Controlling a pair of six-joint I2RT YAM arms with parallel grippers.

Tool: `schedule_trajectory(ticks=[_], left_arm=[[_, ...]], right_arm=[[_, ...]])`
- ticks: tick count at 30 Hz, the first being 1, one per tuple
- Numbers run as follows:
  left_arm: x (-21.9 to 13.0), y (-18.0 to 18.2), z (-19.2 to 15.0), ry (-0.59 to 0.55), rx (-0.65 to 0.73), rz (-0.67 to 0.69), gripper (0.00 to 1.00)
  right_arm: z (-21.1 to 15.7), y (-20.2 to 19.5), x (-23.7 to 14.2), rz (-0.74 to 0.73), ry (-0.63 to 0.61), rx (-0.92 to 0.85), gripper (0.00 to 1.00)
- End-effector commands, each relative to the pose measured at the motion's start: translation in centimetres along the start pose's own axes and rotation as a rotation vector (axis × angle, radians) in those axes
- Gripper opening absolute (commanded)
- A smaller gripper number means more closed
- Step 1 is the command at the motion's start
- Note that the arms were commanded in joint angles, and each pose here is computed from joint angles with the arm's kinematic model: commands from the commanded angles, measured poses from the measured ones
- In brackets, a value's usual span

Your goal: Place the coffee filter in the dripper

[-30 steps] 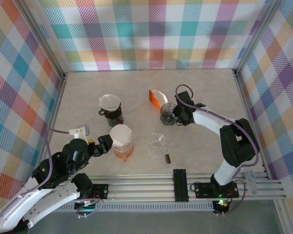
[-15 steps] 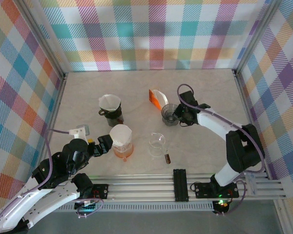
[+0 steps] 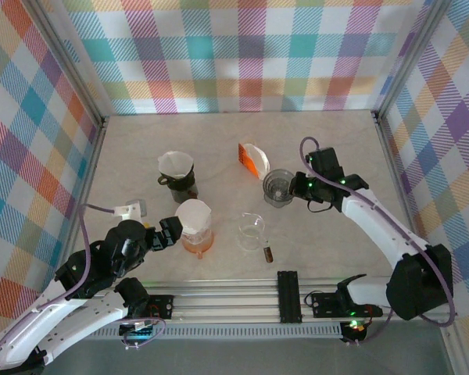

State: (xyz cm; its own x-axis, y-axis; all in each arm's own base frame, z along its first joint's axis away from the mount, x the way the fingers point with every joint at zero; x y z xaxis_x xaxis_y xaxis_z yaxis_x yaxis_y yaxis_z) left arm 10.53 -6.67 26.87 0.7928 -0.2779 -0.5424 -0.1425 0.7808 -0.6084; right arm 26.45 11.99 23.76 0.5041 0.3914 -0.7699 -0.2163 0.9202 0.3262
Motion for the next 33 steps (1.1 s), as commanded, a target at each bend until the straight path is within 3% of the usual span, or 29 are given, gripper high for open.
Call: schedule_trajectory(ticks=[1, 8, 16, 33], left_arm=[[-0.6, -0.3, 0.8, -0.037, 0.001, 0.003, 1.00], [-0.3, -0.4, 0.8, -0.040, 0.007, 0.010, 1.00], [-0.2, -0.6, 0.8, -0.036, 0.005, 0.007, 1.00], [-0.3, -0.5, 0.9, -0.044, 0.006, 0.010, 1.00]], right_arm=[[0.1, 1.9, -2.2, 0.155, 0.042, -0.117, 0.00], [-0.4, 5.4, -4.3, 0.280, 0.131, -0.229, 0.00], [-1.3, 8.5, -3.6, 0.293, 0.239, -0.328, 0.00], [-2.3, 9.2, -0.5, 0.246, 0.316, -0.356, 0.00]])
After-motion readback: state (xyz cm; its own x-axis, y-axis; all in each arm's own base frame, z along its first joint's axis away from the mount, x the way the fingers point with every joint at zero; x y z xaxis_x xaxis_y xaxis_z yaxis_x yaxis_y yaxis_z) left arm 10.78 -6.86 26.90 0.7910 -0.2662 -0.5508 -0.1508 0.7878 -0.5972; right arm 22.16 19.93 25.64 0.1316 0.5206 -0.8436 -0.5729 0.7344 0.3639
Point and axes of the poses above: each hand's point on the last joint's axis, 136 mm out from that joint toward the fingers, its own x axis out along the fingers, its own y axis along the line the jaws close on, z = x × y, the point moved 9 cm from there along -x, back along the fingers, and after that the axes turned 15 degrees about -x, right-handed, at the moved point
